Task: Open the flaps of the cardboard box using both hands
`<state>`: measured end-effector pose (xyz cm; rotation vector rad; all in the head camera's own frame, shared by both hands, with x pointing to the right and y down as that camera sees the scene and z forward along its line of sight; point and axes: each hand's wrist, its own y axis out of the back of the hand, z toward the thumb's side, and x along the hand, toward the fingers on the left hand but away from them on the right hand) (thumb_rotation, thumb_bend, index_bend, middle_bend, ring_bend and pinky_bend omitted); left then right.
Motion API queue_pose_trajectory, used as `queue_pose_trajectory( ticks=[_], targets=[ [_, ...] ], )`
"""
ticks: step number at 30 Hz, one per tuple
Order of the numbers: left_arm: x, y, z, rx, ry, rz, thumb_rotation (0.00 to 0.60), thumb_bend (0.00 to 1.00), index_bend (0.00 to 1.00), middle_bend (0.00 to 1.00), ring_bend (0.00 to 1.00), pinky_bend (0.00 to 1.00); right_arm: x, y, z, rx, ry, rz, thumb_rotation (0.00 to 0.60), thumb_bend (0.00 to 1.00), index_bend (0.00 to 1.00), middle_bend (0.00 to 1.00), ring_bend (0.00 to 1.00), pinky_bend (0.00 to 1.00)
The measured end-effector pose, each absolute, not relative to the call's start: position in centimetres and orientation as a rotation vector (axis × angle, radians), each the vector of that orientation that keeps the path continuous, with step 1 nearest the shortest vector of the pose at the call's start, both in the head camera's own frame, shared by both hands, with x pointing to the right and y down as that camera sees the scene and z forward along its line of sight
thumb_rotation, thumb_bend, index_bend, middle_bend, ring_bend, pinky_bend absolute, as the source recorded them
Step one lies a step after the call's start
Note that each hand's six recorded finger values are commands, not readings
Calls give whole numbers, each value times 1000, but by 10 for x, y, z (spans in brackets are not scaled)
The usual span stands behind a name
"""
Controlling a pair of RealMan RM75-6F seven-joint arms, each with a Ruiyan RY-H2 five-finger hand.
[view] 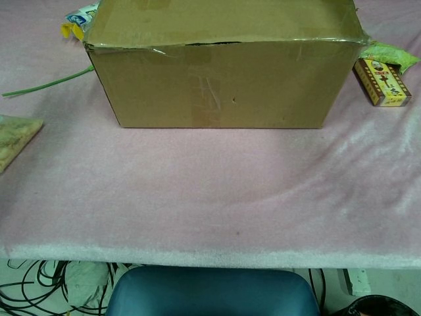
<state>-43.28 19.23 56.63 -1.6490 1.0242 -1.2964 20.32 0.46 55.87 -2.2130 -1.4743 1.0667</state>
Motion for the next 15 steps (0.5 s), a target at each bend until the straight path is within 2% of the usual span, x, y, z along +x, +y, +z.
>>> queue_pose_trajectory(
  ticks=[15],
  targets=[
    [-434, 192, 569, -1659, 1015, -1310, 600, 89, 0, 0, 0, 0, 195, -5, 596, -2239, -1438, 1138, 600, 289, 151, 197, 217, 368]
  ],
)
